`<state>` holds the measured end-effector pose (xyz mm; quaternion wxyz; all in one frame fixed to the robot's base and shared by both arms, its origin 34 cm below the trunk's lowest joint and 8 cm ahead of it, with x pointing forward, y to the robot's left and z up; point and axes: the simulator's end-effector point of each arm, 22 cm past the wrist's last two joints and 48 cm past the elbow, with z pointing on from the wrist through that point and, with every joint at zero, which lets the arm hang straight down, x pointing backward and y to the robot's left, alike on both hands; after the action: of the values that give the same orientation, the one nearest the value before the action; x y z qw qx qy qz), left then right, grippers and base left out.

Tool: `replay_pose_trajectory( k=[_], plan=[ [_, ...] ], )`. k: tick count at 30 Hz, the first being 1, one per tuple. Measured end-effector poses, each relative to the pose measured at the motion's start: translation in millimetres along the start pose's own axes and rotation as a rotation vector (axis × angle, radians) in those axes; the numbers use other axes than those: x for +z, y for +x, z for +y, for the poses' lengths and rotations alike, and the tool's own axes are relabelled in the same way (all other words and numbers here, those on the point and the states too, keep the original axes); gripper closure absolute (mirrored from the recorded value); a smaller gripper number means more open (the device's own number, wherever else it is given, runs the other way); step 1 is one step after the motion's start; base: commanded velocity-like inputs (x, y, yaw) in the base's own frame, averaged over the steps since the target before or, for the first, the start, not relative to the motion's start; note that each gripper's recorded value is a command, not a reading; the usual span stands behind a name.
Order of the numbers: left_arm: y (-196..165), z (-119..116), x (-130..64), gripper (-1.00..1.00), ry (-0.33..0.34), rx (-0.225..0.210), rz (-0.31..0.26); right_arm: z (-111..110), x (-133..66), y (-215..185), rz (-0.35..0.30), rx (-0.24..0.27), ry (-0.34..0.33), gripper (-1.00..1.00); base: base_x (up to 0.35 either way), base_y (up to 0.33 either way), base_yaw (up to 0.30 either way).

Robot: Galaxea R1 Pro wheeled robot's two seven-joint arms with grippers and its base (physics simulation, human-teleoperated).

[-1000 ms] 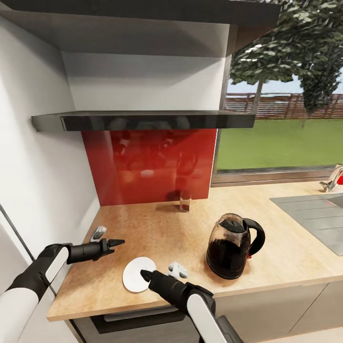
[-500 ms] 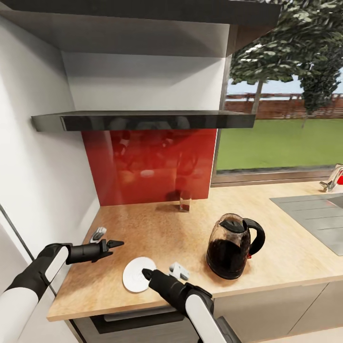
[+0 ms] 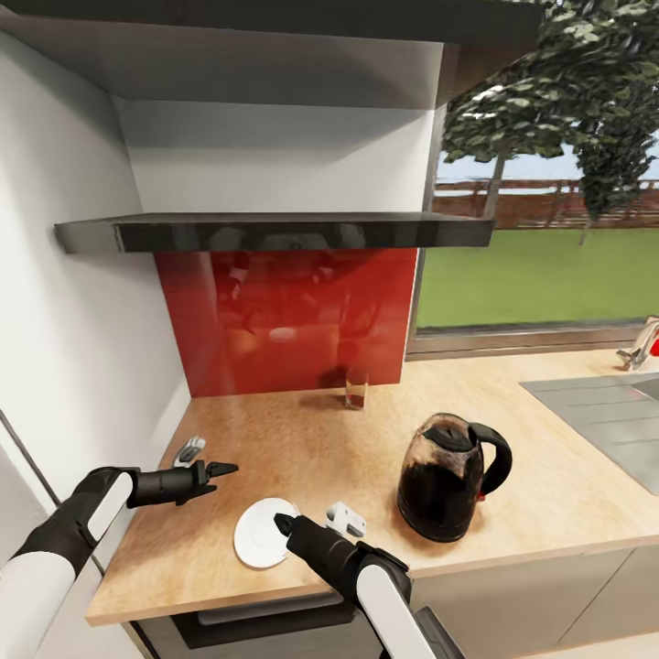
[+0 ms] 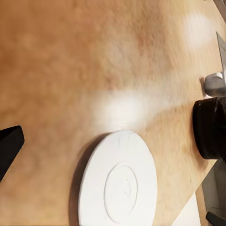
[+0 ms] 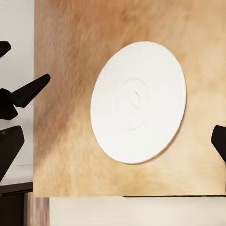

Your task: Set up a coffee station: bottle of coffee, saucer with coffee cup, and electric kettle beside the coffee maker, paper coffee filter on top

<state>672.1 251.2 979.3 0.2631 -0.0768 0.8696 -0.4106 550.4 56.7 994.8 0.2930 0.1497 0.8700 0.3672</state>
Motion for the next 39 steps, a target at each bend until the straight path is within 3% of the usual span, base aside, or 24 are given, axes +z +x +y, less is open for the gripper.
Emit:
replay_pose_trajectory(
  k=[20,29,39],
  plan=[
    [4.8,3.0,2.9,-1.00,-0.006,-0.007,0.011,-1.4,0.8,0.5,0.002,0.002,0.003,-1.00,0.038,0.000,0.000],
    [13.1,-6.8,14.8,-1.00,0.015,-0.011,0.025,-0.5,1.6,4.1,0.015,0.022,-0.004,-1.00,0.000,0.000,0.000],
    [30.4,9.3,18.4,-1.00,-0.030,-0.030,0.044,6.4,2.5,15.7,0.039,0.006,-0.016,-1.00,0.000,0.000,0.000]
  ],
)
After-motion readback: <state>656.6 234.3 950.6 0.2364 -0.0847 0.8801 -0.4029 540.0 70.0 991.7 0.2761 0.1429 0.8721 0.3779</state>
